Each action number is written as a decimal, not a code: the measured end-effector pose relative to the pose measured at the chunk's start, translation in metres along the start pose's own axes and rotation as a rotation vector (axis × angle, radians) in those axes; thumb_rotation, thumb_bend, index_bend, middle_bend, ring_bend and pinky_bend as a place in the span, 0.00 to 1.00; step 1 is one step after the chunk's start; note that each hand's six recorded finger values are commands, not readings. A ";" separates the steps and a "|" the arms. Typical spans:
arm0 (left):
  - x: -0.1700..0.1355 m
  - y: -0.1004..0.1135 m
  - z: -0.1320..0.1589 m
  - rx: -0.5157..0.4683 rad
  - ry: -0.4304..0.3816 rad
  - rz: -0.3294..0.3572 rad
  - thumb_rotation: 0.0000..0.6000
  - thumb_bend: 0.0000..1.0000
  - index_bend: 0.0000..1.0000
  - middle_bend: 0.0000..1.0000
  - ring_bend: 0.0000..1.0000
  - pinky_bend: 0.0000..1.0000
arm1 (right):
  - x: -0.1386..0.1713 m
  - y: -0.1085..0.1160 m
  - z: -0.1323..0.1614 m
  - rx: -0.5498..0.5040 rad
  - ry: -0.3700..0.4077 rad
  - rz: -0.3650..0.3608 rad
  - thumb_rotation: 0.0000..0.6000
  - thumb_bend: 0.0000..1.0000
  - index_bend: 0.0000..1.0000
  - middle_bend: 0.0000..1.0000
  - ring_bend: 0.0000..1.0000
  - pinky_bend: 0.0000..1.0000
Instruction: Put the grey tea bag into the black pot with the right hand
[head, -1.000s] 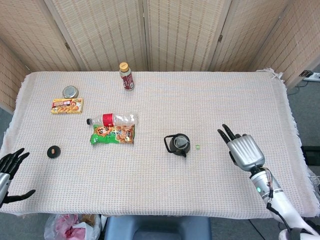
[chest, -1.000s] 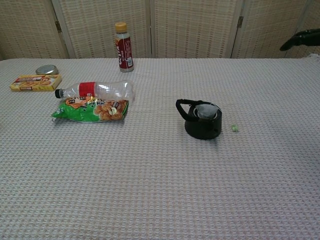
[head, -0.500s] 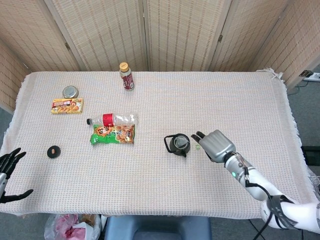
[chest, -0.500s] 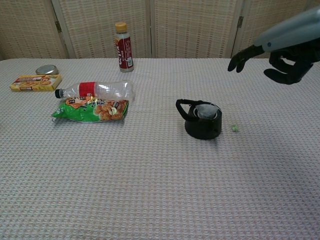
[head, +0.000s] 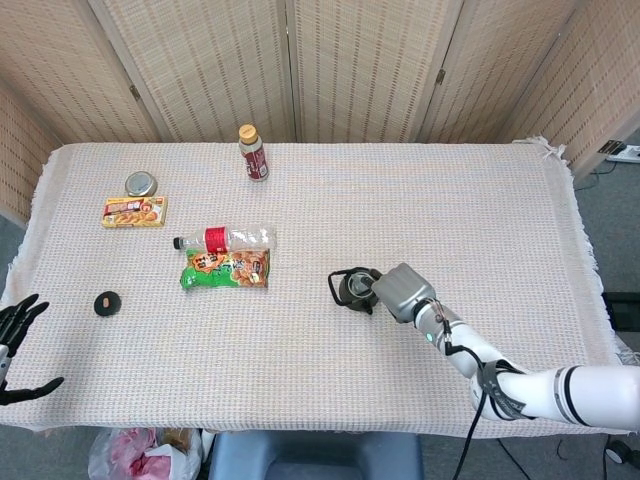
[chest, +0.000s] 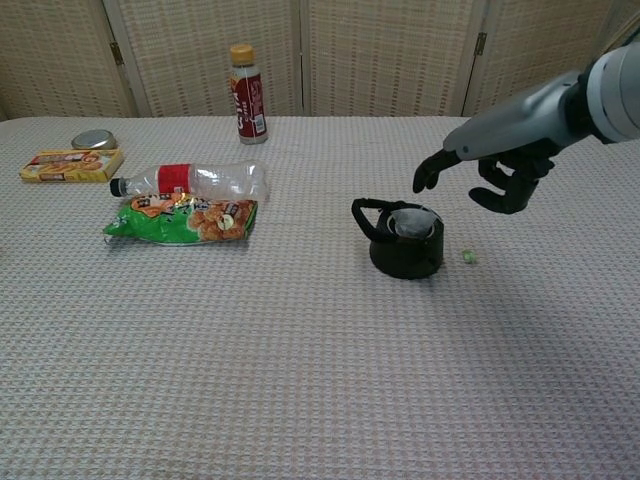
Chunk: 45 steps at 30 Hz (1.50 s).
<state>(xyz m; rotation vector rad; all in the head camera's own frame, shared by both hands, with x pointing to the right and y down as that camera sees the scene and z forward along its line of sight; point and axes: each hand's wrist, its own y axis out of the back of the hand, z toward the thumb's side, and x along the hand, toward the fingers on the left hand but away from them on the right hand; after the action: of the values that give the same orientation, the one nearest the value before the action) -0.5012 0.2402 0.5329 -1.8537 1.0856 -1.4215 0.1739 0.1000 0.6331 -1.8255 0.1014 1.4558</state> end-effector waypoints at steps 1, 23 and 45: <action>0.000 0.000 0.000 -0.002 -0.001 0.001 1.00 0.17 0.00 0.00 0.00 0.01 | -0.002 -0.001 0.000 0.001 -0.003 -0.001 1.00 0.68 0.14 0.11 0.69 0.78; 0.000 0.004 -0.003 -0.036 -0.028 -0.003 1.00 0.17 0.00 0.00 0.00 0.01 | -0.032 -0.016 0.012 0.006 0.013 0.043 1.00 0.67 0.16 0.11 0.69 0.77; -0.003 0.005 -0.002 -0.048 -0.063 -0.021 1.00 0.17 0.00 0.00 0.00 0.01 | -0.058 -0.028 0.019 0.023 0.009 0.105 1.00 0.66 0.19 0.11 0.69 0.77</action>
<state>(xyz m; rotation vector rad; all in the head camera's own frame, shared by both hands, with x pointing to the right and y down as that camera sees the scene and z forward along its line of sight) -0.5045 0.2401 0.5284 -1.9362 1.0812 -1.3508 0.1538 0.1085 0.6964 -1.8320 0.2213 1.5125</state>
